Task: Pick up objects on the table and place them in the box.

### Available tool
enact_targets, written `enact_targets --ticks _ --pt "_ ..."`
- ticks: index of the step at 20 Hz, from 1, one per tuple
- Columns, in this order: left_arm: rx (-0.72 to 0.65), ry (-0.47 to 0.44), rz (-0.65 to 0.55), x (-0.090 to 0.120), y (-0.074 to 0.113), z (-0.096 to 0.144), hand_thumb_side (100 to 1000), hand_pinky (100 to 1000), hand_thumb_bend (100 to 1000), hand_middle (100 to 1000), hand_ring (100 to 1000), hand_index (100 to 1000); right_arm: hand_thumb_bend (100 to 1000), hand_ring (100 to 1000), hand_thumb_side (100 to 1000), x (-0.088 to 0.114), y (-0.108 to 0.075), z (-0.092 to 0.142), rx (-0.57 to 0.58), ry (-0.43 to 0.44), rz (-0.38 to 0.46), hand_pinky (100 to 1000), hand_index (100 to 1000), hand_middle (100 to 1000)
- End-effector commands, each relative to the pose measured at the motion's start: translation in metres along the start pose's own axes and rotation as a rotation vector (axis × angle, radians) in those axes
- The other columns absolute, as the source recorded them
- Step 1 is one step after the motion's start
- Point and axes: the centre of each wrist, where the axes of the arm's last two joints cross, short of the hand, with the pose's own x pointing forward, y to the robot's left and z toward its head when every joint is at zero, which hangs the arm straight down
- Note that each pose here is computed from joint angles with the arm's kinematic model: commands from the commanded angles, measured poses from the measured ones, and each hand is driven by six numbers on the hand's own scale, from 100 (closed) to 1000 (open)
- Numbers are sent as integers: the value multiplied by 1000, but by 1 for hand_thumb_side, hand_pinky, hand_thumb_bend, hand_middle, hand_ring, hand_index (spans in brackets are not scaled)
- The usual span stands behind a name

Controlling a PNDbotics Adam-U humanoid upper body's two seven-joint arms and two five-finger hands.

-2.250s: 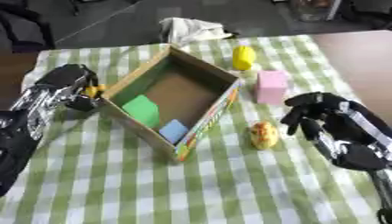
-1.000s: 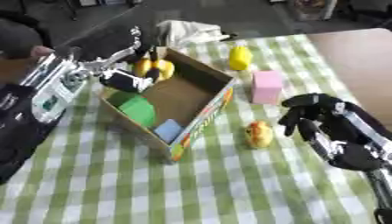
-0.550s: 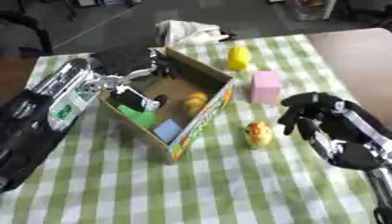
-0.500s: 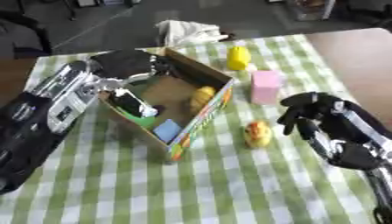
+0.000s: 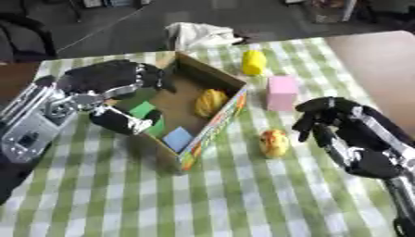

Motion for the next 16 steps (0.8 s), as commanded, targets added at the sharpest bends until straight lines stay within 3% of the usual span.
enact_targets --ticks 1,7,12,16 --pt "127 -49 119 21 18 23 258 702 100 656 668 814 100 496 449 6 -9 0 -13 -4 47 656 789 521" --pt "283 -116 495 20 -33 44 433 670 100 614 625 784 100 505 403 -1 -23 8 -6 59 124 664 810 534" --pt "326 -68 690 31 -79 49 517 664 100 608 618 781 100 545 225 -22 -62 17 115 201 326 689 841 576" --pt "308 -42 765 42 -96 41 561 660 100 603 613 778 100 621 198 -43 -87 23 274 291 470 726 882 648"
